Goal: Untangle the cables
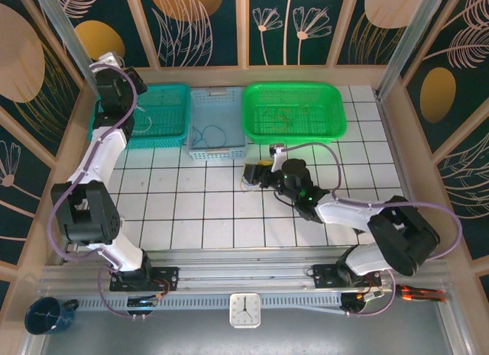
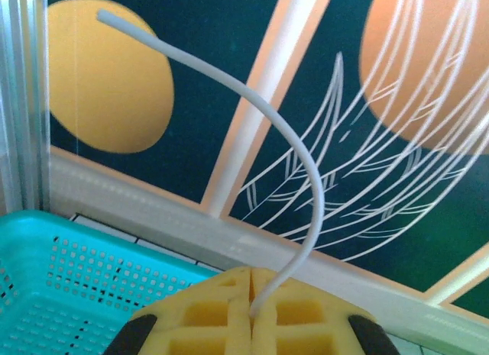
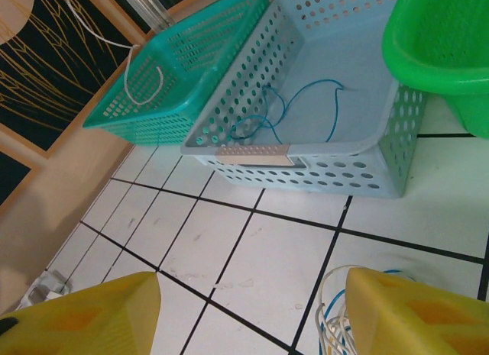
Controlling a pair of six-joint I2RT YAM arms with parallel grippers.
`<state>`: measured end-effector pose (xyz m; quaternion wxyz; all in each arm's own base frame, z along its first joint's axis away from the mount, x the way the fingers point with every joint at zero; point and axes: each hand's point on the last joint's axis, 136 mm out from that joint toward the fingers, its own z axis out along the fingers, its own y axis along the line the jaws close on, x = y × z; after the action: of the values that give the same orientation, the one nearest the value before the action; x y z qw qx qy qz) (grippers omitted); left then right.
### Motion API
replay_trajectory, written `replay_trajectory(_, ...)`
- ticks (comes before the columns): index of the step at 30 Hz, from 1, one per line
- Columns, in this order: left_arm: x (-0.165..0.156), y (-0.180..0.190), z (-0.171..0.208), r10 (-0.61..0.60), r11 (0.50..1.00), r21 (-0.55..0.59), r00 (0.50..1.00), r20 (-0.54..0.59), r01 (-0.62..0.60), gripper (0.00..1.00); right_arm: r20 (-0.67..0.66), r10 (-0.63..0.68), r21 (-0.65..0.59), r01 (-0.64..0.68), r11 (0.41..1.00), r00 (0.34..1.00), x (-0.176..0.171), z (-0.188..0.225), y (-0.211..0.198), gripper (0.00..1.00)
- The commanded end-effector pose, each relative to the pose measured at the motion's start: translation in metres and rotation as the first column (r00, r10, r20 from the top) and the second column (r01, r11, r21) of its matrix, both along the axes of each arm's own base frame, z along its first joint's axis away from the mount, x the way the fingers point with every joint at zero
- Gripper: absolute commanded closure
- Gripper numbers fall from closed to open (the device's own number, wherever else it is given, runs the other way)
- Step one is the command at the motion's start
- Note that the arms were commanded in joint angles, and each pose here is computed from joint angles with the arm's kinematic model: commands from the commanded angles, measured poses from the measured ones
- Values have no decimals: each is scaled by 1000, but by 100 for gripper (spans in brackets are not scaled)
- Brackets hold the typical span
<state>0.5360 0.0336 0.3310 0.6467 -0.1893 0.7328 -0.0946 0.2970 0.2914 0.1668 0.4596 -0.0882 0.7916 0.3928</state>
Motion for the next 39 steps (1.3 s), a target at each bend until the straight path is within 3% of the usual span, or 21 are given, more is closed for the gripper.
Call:
replay_trajectory(1,9,11,-16,24,999,-26,1000,5,-24,100,33,-25,-16,25,1000,999,3,15,-5,35)
replay_trajectory(5,16,17,-45,33,999,-36,998,-55,-35,100,35,-46,-26,47,999,998,2,17,-13,35)
replay_trajectory(6,17,18,-49,30,999,-39,997,-65,-33,93,34,-50,-29,51,998,998,2,18,-14,35)
replay_trajectory(8,18,18,-53,24,998,-50,997,-78,-28,57,33,-62,-35,63,997,998,2,18,-18,35)
replay_trajectory(10,17,17,-53,17,998,-62,997,-79,-22,32,32,-71,-39,73,997,997,2,19,-21,35)
replay_trajectory(12,16,15,-48,9,997,-74,997,-72,-15,19,29,-82,-44,83,996,996,3,19,-25,35)
replay_trajectory(15,15,11,-39,-12,996,-89,998,-62,6,6,22,-88,-49,89,995,996,2,18,-27,35)
replay_trajectory(18,15,3,-32,-55,992,-115,997,-56,48,1,14,-92,-56,93,994,996,3,16,-29,35)
replay_trajectory(24,5,-21,-17,-174,965,-203,985,-17,167,1,-4,-121,-72,120,990,993,6,9,-35,35)
replay_trajectory(33,-25,-64,-16,-377,875,-316,926,28,366,1,-45,-134,-107,129,986,990,10,-8,-40,38)
replay_trajectory(39,-56,-112,-36,-480,833,-320,877,-15,451,1,-121,-149,-122,134,983,981,14,-30,-48,43)
